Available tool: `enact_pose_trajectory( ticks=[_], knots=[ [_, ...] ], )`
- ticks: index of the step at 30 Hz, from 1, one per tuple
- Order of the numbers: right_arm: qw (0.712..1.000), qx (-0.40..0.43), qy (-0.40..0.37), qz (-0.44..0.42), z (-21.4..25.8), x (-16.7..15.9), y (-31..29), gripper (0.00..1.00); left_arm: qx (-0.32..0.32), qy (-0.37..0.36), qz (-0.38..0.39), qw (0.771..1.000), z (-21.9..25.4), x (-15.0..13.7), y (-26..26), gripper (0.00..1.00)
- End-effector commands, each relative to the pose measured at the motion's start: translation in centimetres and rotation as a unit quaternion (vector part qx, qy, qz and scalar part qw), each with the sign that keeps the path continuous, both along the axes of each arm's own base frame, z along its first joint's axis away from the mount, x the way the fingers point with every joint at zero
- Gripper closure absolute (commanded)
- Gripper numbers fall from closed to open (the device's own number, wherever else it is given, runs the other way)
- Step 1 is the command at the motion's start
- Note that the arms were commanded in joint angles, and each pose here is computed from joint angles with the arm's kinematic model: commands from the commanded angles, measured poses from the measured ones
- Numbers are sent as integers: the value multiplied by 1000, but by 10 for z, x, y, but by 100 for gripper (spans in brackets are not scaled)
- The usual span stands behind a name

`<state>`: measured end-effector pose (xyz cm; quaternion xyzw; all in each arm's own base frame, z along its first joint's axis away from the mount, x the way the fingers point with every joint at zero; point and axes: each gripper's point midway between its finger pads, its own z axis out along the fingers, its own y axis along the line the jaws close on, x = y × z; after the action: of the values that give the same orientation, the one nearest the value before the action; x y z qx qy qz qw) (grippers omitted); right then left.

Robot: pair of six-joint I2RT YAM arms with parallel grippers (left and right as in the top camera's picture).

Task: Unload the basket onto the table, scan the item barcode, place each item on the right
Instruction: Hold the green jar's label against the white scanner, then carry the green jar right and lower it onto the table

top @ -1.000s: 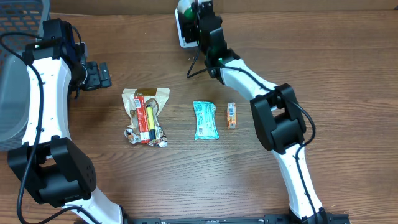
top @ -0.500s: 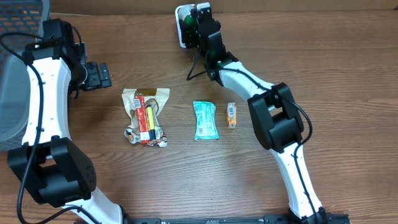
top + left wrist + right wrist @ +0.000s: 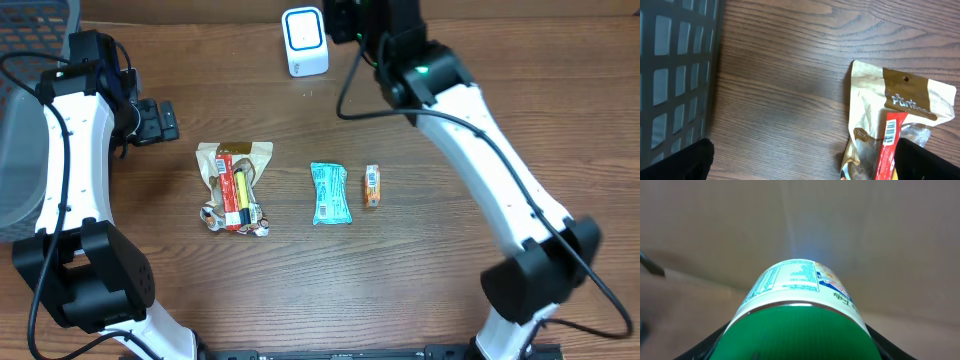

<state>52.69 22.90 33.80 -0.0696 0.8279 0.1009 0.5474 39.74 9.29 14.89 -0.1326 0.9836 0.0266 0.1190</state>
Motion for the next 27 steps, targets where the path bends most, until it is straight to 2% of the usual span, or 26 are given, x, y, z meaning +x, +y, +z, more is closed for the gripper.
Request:
enact_pose_trajectory(
  ticks=[1,7,12,16,17,23,27],
  knots=[
    [997,-20,60,-36,-24,-10,-23,96,2,-20,-12,1000,14,5,-3,0],
    [968,-10,219,-125,-85,-45,-76,96,3,-20,-12,1000,14,5,-3,0],
    [914,1,331,-234,-119,-79,-150,96,3,-20,-12,1000,14,5,-3,0],
    [873,7,403,-274,-139,-104,-195,96,3,-20,-12,1000,14,5,-3,0],
    [850,13,440,-289,-150,-118,-214,96,3,-20,-12,1000,14,5,-3,0],
    [792,25,510,-334,-186,-153,-259,96,3,-20,-12,1000,14,5,-3,0],
    [776,57,533,-332,-215,-161,-272,96,3,-20,-12,1000,14,5,-3,0]
  ],
)
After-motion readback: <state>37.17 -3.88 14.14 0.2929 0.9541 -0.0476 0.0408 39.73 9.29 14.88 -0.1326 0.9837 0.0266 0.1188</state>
